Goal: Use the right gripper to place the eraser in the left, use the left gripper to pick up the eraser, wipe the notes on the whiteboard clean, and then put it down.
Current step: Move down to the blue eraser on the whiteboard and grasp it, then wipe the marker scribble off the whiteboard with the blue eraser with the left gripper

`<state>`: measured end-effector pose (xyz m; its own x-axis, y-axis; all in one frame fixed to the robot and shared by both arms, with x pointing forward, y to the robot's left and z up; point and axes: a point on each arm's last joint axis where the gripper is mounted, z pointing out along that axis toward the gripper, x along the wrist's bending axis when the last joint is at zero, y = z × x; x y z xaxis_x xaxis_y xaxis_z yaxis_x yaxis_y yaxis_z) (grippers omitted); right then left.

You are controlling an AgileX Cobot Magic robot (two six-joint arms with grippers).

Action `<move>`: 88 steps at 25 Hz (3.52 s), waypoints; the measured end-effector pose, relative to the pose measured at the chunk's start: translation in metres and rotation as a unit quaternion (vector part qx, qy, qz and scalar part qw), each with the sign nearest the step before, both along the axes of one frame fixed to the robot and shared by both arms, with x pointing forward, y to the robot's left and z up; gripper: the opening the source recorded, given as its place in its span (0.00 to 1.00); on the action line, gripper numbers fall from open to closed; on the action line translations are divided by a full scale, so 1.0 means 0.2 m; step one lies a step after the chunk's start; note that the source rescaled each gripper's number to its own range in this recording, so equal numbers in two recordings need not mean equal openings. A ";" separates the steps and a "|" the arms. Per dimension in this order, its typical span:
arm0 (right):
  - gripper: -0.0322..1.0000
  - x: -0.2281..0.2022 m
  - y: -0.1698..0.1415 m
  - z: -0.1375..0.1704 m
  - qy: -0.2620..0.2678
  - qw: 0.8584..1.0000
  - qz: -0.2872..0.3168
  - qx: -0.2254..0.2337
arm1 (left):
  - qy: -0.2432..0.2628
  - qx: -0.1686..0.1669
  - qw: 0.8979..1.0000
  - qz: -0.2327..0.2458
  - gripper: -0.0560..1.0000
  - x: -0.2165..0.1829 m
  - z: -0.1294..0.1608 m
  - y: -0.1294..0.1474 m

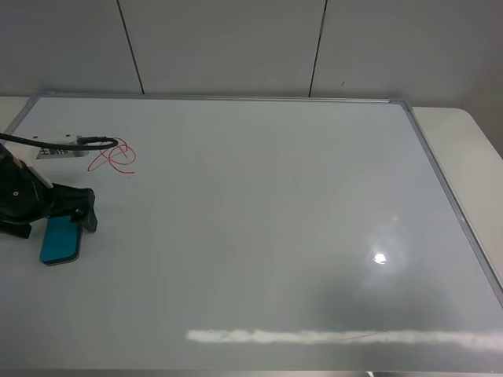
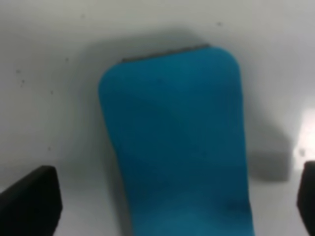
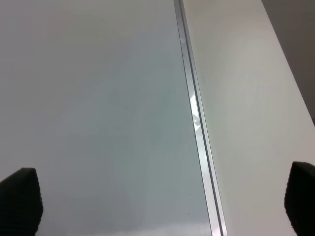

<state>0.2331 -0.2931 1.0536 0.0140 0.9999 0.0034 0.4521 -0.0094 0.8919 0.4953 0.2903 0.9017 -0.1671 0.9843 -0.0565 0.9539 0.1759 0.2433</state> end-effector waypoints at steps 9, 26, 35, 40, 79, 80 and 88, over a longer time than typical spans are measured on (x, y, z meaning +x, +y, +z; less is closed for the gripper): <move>0.99 0.00 0.00 0.00 0.000 1.000 0.000 0.000 | 0.003 -0.005 0.999 0.034 0.09 0.00 0.00 0.00; 0.99 0.00 0.00 0.00 0.000 1.000 0.000 0.000 | -0.024 0.014 0.999 0.022 0.09 0.35 0.40 0.05; 0.99 0.00 0.00 0.00 0.000 1.000 0.000 0.000 | -0.020 0.040 0.999 0.008 0.09 0.65 0.45 0.21; 0.99 0.00 0.00 0.00 0.000 1.000 0.000 0.000 | -0.013 0.043 0.999 -0.001 0.09 0.79 0.37 0.22; 0.99 0.00 0.00 0.00 -0.001 1.000 0.000 0.000 | 0.034 0.020 0.966 -0.257 0.09 0.78 0.00 -0.83; 0.99 0.00 0.00 0.00 -0.001 1.000 0.000 0.000 | 0.034 0.019 0.965 -0.258 0.09 0.78 0.00 -0.84; 0.99 0.00 0.00 0.00 -0.001 1.000 0.000 0.000 | 0.032 0.007 0.978 -0.204 0.09 0.85 0.00 -0.62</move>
